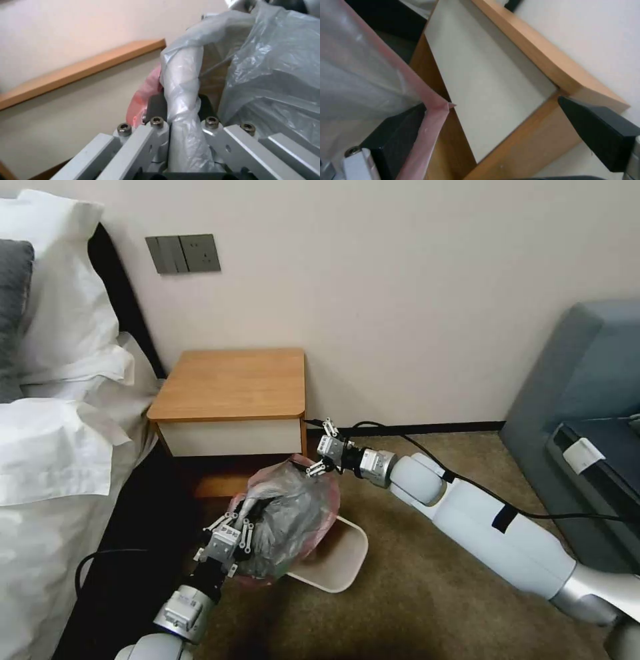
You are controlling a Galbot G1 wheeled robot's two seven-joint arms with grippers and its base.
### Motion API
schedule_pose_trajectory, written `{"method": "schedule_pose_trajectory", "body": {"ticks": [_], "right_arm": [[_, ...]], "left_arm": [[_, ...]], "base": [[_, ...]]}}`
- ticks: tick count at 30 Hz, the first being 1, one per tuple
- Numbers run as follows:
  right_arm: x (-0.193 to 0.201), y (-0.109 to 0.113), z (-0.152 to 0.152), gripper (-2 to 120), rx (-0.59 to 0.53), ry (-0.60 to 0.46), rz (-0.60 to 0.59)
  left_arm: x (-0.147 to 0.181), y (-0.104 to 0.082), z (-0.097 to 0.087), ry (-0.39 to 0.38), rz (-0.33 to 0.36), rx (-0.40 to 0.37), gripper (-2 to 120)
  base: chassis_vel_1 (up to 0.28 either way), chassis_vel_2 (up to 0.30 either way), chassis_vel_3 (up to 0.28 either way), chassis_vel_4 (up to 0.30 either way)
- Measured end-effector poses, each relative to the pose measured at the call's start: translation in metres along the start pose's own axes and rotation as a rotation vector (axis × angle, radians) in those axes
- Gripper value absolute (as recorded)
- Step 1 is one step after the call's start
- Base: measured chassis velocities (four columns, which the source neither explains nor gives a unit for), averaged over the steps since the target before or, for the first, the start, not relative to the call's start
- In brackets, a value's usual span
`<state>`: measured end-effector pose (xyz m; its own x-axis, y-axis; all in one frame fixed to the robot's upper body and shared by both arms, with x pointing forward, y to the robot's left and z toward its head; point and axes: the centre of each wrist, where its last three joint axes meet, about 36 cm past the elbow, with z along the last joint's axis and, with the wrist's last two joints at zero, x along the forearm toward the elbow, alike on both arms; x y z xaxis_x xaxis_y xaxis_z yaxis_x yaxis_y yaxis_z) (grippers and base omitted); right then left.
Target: Pick up the garbage bag from the table and place it over the trash can.
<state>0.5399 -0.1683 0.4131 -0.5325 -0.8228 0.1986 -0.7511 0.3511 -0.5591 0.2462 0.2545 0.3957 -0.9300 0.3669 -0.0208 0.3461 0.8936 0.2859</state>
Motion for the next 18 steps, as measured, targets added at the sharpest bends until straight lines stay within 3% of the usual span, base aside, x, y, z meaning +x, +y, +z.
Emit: {"method": "schedule_pose_trajectory", "body": {"ticks": [7,11,14,18], "right_arm": [[0.006,0.001,0.007,100,-0.015,0.015,0.006],[0.009,0.001,0.002,100,-0.035,-0.006,0.019],[0.018,-0.001,-0.004,100,-0.058,-0.036,0.041],[0.028,-0.006,-0.007,100,-0.066,-0.053,0.066]], "left_arm": [[-0.002,0.000,0.000,-0.012,-0.026,0.035,7],[-0.004,0.000,0.004,0.018,-0.087,0.090,7],[-0.005,0.000,0.008,0.053,-0.147,0.172,7],[-0.006,0.000,0.013,0.073,-0.167,0.200,7]], "base": [[0.000,0.000,0.000,0.000],[0.000,0.000,0.000,0.000],[0.000,0.000,0.000,0.000],[0.000,0.000,0.000,0.000]]}}
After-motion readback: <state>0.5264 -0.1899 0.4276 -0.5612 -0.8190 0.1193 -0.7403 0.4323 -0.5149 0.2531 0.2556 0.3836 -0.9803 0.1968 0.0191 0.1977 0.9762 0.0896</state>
